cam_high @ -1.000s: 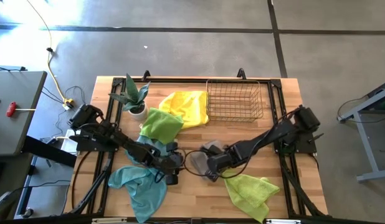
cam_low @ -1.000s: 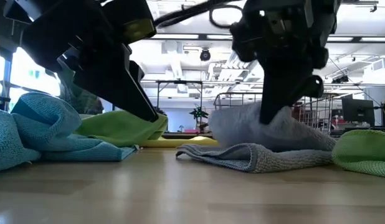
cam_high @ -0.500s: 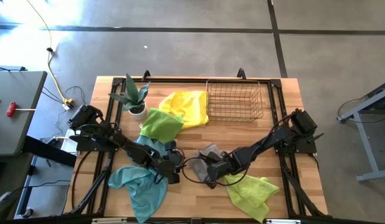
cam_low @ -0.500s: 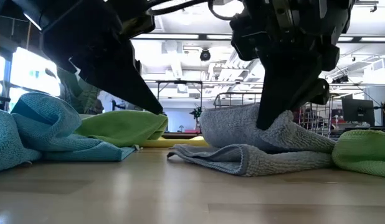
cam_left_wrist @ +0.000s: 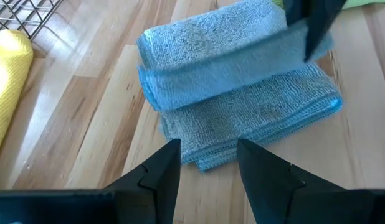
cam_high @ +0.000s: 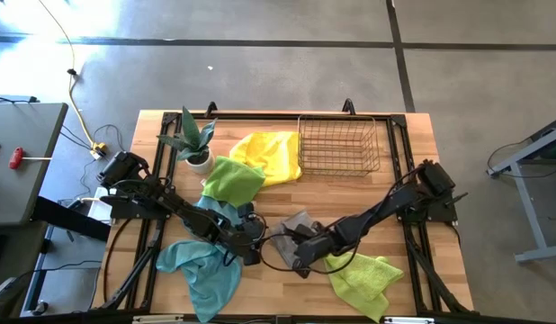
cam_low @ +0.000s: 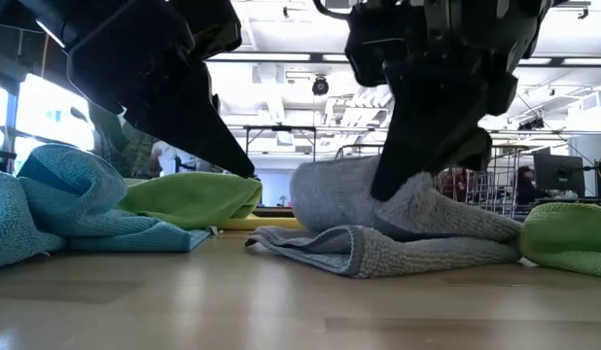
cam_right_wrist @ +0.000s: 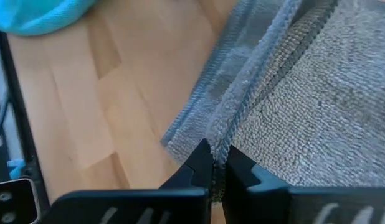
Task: Fold microfiber towels
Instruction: Fold the gray microfiber towel, then put the gray microfiber towel into the wire basket
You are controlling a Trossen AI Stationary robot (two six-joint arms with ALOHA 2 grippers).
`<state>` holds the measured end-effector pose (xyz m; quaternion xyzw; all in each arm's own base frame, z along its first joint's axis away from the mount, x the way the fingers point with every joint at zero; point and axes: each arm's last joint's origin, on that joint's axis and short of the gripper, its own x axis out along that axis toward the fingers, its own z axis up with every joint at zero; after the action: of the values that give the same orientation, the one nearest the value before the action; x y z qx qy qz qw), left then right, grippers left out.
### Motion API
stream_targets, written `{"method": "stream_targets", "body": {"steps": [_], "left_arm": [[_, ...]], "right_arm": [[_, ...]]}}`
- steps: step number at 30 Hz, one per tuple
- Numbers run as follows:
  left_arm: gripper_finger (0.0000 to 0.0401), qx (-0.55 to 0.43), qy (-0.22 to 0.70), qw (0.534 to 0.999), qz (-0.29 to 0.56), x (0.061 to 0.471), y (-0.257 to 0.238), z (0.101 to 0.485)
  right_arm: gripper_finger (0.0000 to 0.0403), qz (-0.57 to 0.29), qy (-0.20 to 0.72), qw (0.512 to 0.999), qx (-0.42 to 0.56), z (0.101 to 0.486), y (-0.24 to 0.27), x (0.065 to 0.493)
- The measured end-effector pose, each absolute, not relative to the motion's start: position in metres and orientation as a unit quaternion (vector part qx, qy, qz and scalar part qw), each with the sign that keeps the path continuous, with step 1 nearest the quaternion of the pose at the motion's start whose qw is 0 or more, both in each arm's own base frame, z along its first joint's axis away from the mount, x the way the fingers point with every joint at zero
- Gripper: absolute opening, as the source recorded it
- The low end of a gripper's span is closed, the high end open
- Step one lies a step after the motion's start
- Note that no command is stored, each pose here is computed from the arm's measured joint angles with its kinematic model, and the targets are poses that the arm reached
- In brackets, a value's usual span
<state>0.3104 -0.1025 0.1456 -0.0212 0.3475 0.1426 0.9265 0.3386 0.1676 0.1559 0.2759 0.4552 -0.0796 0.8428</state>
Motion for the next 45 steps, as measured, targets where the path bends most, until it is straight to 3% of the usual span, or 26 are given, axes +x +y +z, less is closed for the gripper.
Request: {"method": "stream_targets", "body": {"steps": [10, 16, 21, 28, 31, 37, 45], "left_arm": [[0.0149, -0.019, 0.349, 0.926, 0.145, 0.310, -0.102, 0.145], [0.0149, -0.016, 0.353, 0.924, 0.145, 0.309, -0.102, 0.145], [0.0149, -0.008, 0.366, 0.919, 0.147, 0.307, -0.101, 0.143], [0.0149, -0.007, 0.380, 0.912, 0.153, 0.305, -0.100, 0.140], [0.0149, 0.009, 0.385, 0.911, 0.147, 0.304, -0.100, 0.140], [0.0149, 0.085, 0.397, 0.909, 0.098, 0.301, -0.108, 0.140], [0.0149, 0.076, 0.392, 0.913, 0.082, 0.296, -0.123, 0.140]], "right_arm": [[0.0005, -0.044, 0.444, 0.862, 0.242, 0.153, 0.171, 0.343], [0.0061, -0.023, 0.428, 0.875, 0.224, 0.156, 0.172, 0.346], [0.0113, 0.044, 0.427, 0.877, 0.214, 0.159, 0.176, 0.349], [0.0135, 0.096, 0.451, 0.867, 0.189, 0.163, 0.181, 0.348], [0.0132, 0.105, 0.450, 0.877, 0.133, 0.162, 0.182, 0.346], [0.0128, 0.072, 0.449, 0.888, -0.071, 0.156, 0.191, 0.330], [0.0132, 0.084, 0.394, 0.900, -0.170, 0.151, 0.219, 0.322]]}}
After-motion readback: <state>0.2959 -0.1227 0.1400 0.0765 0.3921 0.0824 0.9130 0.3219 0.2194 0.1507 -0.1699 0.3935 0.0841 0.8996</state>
